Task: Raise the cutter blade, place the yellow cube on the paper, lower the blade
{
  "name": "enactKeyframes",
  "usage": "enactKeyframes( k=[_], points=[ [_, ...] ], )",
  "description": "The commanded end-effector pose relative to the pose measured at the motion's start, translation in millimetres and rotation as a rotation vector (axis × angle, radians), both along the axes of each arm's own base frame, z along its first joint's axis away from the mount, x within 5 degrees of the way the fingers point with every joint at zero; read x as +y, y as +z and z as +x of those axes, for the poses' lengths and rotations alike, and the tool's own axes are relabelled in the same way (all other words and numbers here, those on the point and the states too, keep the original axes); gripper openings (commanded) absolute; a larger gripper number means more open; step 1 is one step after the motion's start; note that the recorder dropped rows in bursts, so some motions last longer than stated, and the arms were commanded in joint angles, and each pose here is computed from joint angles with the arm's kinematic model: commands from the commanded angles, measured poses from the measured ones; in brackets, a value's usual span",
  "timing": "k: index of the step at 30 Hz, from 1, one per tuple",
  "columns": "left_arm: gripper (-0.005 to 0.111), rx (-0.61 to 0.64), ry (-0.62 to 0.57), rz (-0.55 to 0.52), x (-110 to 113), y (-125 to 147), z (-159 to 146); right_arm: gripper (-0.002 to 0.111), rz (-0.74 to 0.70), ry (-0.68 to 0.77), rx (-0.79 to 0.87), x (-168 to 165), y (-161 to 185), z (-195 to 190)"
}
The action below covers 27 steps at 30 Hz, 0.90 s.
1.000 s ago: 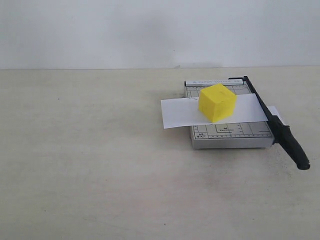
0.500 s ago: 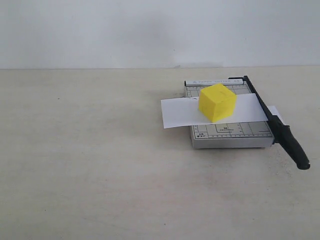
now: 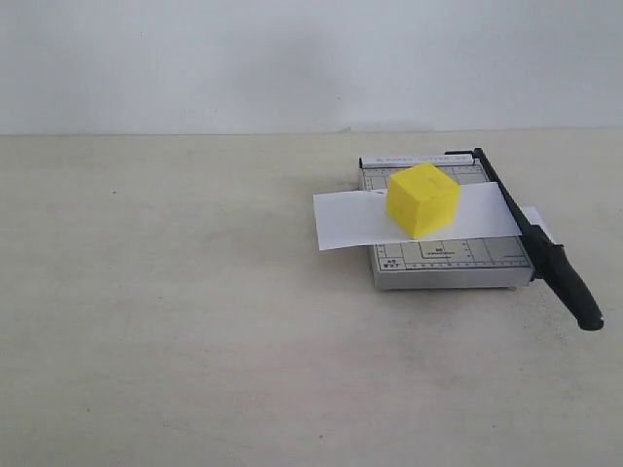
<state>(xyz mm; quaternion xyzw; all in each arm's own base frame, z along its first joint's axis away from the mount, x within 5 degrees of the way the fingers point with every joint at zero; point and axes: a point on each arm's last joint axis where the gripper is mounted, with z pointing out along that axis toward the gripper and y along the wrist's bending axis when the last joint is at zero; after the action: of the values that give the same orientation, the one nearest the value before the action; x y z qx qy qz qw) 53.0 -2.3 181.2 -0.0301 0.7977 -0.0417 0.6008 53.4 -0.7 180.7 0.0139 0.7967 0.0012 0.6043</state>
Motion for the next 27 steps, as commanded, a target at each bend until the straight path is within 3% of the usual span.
enactKeyframes(
  k=[1,5,10,27],
  points=[
    [0.004,0.005,-0.012,-0.011,-1.0,-1.3,-0.3,0.005,0.001,0.002,-0.011,0.1,0.9,-0.1],
    [0.004,-0.005,-0.009,0.019,0.0,-0.5,0.0,0.005,0.001,0.002,-0.011,0.1,0.9,-0.1],
    [0.004,-0.018,-0.041,0.145,0.3,0.3,0.2,0.005,0.001,0.002,-0.011,0.1,0.9,-0.1],
    [0.004,-0.018,-0.041,0.145,0.3,0.3,0.2,0.005,0.001,0.002,-0.011,0.1,0.9,-0.1]
  ],
)
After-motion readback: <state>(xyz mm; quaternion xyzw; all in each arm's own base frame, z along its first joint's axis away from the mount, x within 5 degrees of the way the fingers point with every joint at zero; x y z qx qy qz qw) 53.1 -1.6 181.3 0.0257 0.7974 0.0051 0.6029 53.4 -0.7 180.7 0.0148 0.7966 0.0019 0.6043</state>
